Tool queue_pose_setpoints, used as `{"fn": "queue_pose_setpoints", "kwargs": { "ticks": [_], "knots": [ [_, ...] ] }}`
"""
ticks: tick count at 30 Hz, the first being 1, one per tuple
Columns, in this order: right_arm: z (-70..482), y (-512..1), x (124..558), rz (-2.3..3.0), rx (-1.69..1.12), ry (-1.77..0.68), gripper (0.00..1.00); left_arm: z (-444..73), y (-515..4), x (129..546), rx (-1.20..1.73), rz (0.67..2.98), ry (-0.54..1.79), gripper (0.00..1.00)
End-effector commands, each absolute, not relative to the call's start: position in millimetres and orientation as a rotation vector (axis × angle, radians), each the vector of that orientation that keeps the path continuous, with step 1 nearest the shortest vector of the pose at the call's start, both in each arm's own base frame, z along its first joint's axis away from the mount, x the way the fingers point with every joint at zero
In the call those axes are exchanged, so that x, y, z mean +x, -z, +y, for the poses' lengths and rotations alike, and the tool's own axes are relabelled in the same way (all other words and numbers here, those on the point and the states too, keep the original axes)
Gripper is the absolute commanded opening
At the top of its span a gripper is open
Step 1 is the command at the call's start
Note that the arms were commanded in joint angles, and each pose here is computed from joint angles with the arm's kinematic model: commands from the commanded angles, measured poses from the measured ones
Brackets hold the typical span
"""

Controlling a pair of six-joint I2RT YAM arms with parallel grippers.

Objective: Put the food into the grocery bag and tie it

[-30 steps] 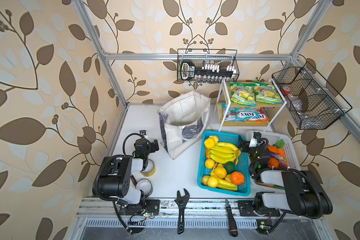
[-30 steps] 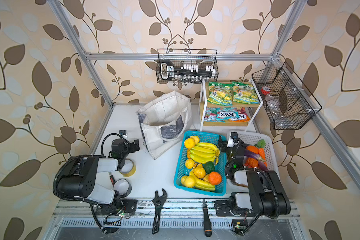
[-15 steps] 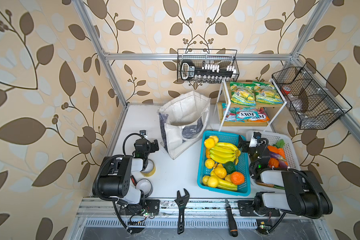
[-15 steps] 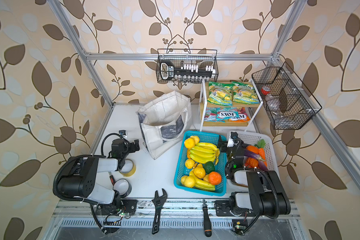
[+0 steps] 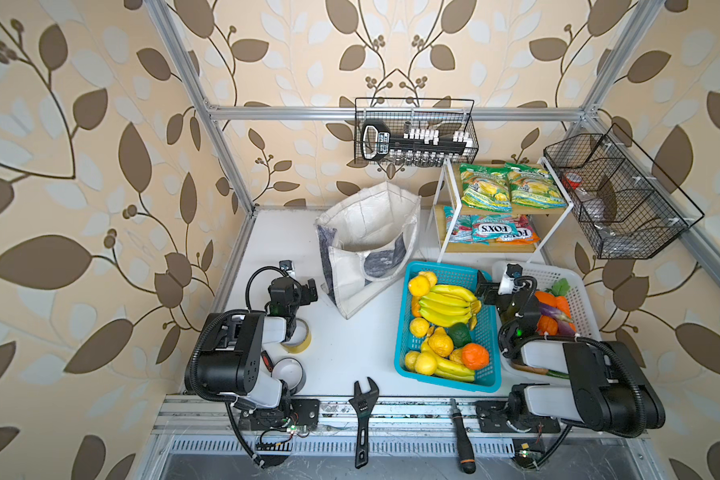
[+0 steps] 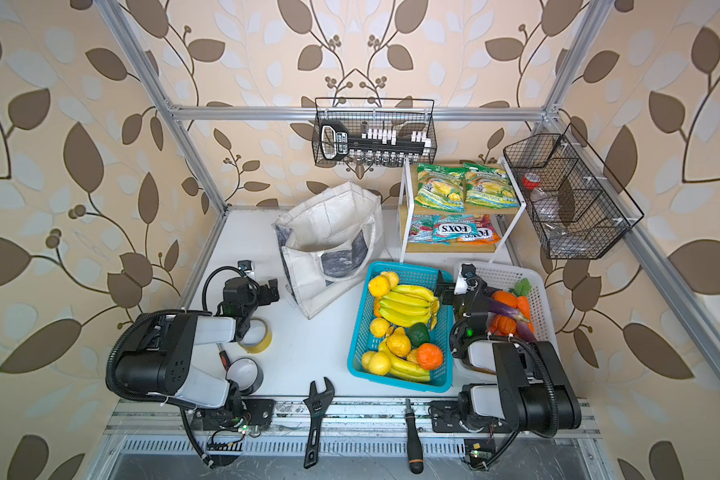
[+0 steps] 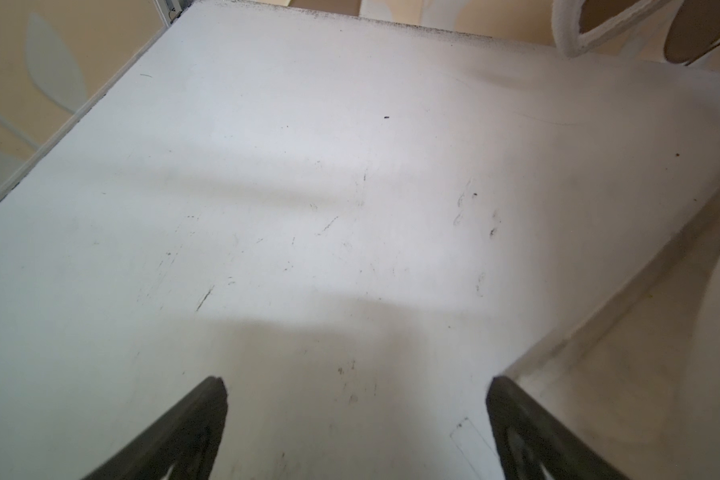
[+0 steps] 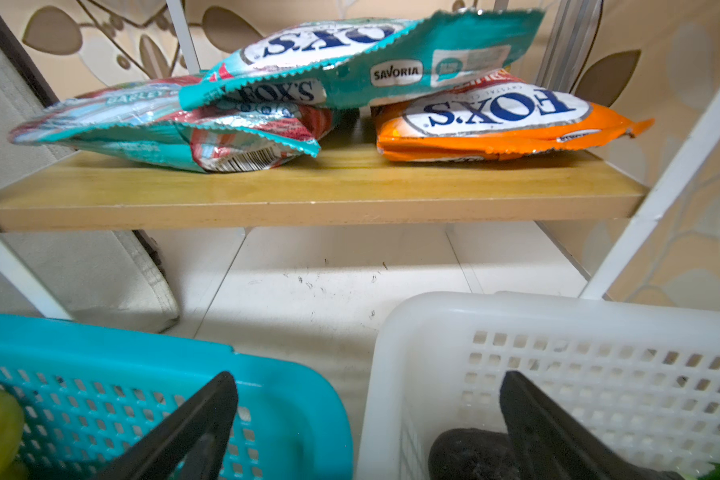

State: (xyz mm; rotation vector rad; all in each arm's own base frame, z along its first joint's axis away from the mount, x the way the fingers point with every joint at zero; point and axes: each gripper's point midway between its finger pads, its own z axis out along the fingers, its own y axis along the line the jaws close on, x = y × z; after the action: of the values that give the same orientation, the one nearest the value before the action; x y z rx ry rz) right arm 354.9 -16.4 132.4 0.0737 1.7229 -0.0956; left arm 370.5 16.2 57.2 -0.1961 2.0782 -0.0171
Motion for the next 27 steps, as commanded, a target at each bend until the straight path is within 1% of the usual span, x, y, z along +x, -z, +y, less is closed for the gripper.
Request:
{"fn": "queue_pose_setpoints", "kwargs": {
  "ticks": [1, 22, 27],
  "knots": [
    [-9.8, -118.5, 353.4, 1.778, 0.033, 0.076, 1.00, 15.6, -77.5, 381.5, -0.177, 2.008, 0.014, 0.99],
    [-10.9, -119.7, 352.7, 1.773, 0.039, 0.078, 1.00, 15.1, -77.1, 381.0, -0.176, 2.008, 0.018, 0.99],
    [-8.0, -130.4, 350.4, 1.764, 0.022, 0.086, 1.00, 23.7, -92.3, 370.7, -0.230, 1.924, -0.009, 0.99]
  ]
}}
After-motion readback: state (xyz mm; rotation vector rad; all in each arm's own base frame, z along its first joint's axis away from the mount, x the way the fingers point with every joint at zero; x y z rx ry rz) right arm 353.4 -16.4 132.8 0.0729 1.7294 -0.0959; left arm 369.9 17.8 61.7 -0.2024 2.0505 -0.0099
